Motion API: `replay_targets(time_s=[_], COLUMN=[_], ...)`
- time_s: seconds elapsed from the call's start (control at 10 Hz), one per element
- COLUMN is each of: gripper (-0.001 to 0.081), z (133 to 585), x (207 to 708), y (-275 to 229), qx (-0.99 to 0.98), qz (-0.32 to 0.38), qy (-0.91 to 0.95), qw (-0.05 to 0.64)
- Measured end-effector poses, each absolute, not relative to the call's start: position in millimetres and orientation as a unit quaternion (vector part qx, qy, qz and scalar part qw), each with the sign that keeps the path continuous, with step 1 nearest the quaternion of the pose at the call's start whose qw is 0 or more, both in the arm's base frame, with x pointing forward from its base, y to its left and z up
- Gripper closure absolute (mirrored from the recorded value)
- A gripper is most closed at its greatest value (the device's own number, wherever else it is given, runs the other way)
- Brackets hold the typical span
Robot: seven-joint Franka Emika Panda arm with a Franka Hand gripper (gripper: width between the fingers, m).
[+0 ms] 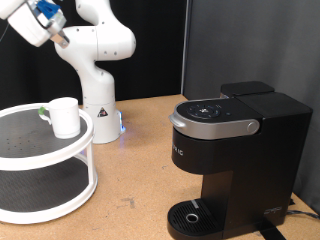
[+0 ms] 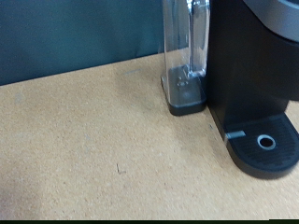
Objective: Make a cup of coffee with the keurig machine
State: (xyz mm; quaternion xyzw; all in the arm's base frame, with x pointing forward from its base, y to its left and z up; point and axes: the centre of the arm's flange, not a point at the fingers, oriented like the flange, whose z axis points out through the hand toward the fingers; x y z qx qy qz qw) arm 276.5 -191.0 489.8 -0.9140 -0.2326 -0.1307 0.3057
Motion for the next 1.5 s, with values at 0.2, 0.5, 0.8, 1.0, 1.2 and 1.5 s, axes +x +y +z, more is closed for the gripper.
replay_targets(time_s=[0.2,0.5,0.8,1.0,1.2,1.5], gripper=[0.0803,0.0803,0.0803,0.0803,0.0803,0.0803], z=[491,489,493,491,486,474], x=[272,257,226,215,209,205], y=[-195,-214,-249,-262,-267,-271], qx=[-0.915,-0.904,-0.907,-0.908,-0.905,-0.900], qz=[-0.137,-0.156,-0.160,-0.166,-0.171,-0.177], qy=[-0.228,-0.244,-0.235,-0.223,-0.220,-0.232], qw=[0.305,0.316,0.310,0.314,0.322,0.324])
